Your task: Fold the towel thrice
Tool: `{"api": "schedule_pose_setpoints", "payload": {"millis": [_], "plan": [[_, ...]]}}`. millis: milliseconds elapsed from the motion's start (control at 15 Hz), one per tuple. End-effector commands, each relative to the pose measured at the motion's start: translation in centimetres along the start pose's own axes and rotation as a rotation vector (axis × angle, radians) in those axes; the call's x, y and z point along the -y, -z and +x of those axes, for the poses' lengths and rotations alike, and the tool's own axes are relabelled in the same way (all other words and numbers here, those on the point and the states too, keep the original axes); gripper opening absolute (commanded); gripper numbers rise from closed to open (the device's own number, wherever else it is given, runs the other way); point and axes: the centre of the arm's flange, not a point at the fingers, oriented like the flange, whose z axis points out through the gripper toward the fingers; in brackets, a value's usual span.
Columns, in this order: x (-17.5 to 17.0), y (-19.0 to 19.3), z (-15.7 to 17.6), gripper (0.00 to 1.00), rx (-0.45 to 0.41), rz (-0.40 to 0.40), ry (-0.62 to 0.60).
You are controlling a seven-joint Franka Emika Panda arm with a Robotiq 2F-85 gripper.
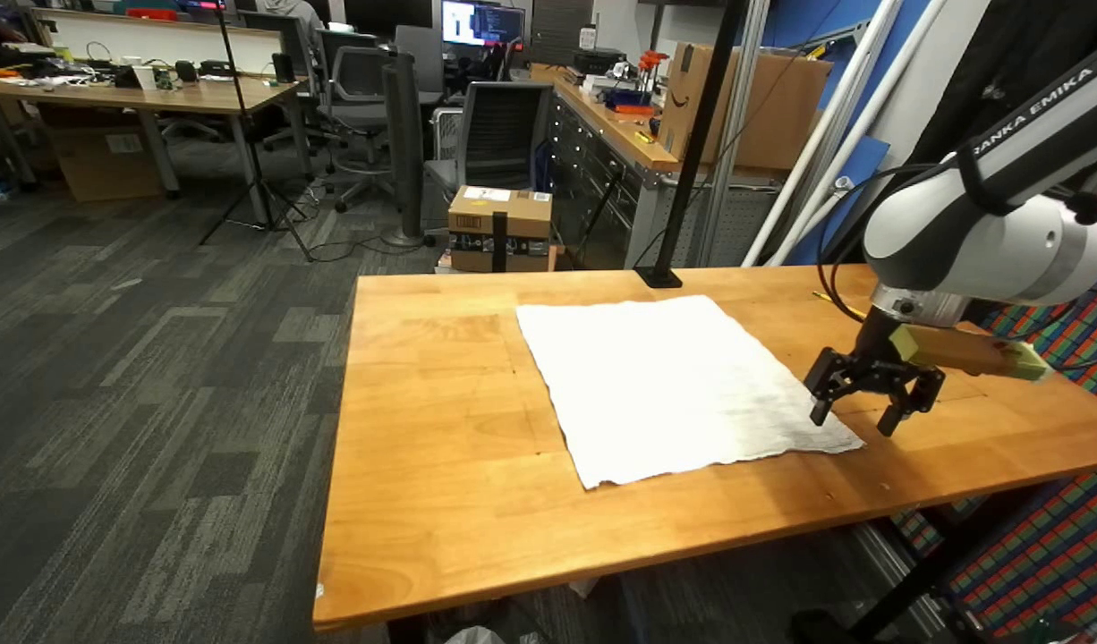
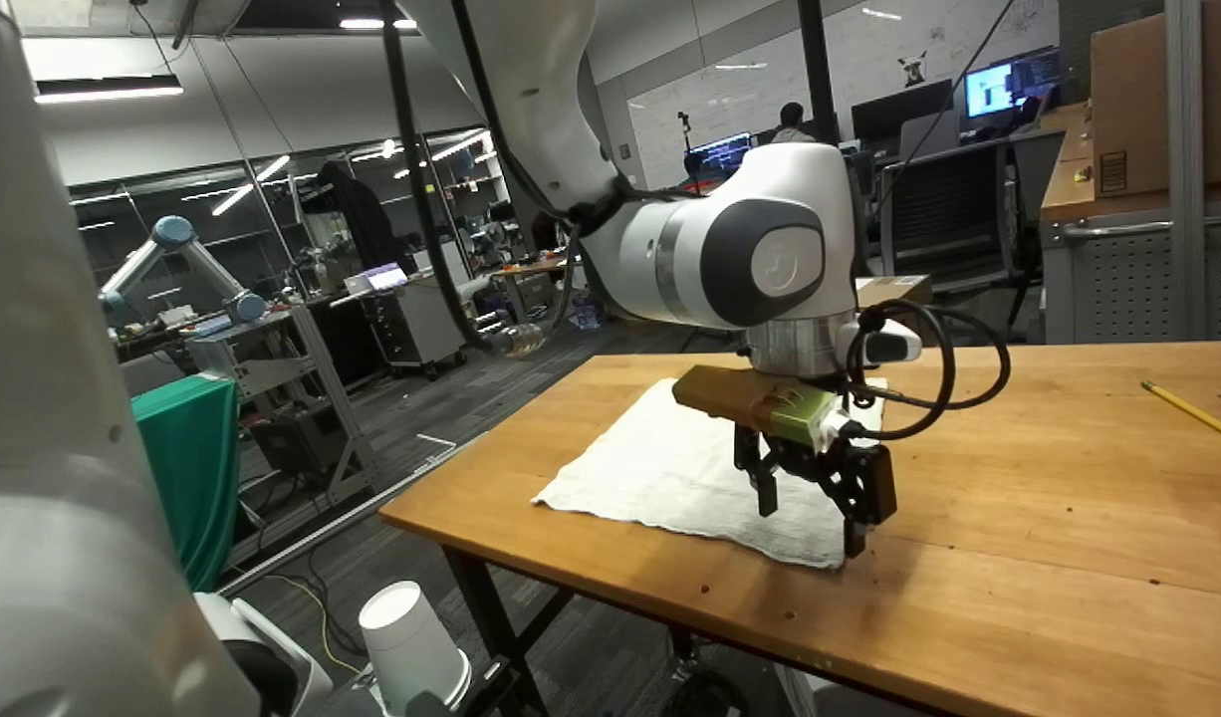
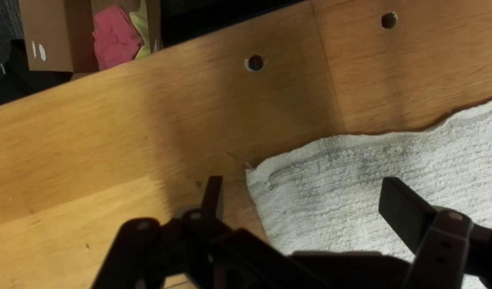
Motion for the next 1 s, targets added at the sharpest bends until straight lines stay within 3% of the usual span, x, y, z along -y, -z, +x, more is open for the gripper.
{"api": "schedule_pose_setpoints", "payload": {"millis": [0, 933], "plan": [[0.1, -0.3, 1.1, 1.00, 0.002, 0.011, -0.016], [-0.5, -1.7, 1.0, 1.00, 0.030, -0.007, -0.037]]}}
